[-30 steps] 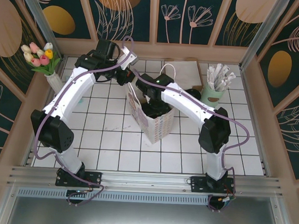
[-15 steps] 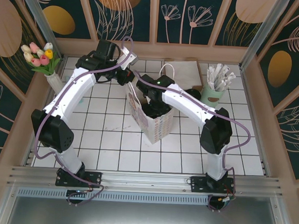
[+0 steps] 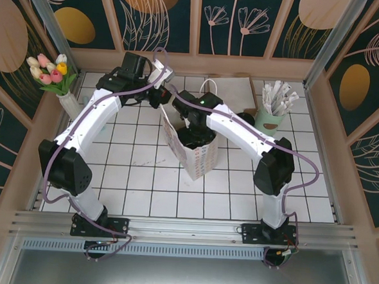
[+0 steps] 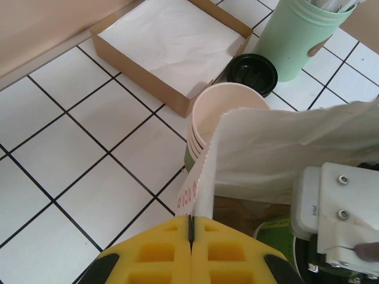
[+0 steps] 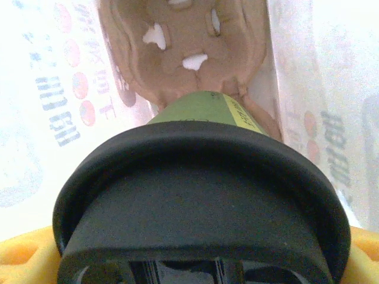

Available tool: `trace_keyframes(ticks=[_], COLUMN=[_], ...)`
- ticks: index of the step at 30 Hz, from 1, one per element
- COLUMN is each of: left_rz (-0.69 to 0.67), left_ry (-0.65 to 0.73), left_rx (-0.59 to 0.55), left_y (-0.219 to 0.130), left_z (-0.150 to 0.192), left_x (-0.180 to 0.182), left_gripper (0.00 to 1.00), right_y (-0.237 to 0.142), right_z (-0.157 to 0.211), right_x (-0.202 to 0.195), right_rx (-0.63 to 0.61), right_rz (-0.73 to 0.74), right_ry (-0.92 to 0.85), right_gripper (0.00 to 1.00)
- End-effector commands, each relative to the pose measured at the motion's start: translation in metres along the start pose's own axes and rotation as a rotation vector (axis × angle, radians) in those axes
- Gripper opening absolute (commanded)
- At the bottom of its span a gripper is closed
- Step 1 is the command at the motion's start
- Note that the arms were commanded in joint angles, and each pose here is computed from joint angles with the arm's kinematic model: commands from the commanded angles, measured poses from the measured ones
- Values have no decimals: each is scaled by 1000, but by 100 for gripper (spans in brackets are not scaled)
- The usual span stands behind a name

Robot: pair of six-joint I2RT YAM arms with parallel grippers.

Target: Pack the takeout coffee

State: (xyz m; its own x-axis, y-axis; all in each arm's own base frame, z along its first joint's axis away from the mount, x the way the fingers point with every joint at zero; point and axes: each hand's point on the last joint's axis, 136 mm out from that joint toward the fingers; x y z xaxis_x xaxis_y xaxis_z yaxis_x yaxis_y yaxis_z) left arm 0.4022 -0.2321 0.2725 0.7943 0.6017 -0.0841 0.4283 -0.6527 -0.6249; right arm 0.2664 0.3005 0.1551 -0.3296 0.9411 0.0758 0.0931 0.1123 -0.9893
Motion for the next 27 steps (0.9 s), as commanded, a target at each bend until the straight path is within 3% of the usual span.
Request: trace_keyframes(ticks=[1,9,21,27], left_rz=[-19,-89,-111,-34], left_ry=[15,-12,-12,-5], left_rx=[4,7,-127,5], left_y=[-8,-3,-11,-1], left_z=[-4,-1,-7,3], left_x=[2,16,11,6], left_gripper=[0,0,1,0], right_y=[1,-1,-2,-2], right_z=[10,12,17,17], right_x=[-6,-11,-16,-16], right_rx=[31,31,28,29], right_rz=[5,14,12,7], right_ry=[11,9,17,17], right_gripper=[71,72,72,71])
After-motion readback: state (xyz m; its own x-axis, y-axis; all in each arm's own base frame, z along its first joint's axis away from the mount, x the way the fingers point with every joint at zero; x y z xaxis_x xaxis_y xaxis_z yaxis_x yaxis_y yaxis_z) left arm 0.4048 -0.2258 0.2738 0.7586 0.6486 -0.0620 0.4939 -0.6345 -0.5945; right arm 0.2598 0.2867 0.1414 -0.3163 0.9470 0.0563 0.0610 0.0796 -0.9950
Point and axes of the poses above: each hand's point on the last joint's axis, 136 mm out from that joint toward the fingers, its own y axis out along the fingers, its own x axis along the line the jaws close on, z = x × y, and after that the axes turned 7 degrees about y, right-handed
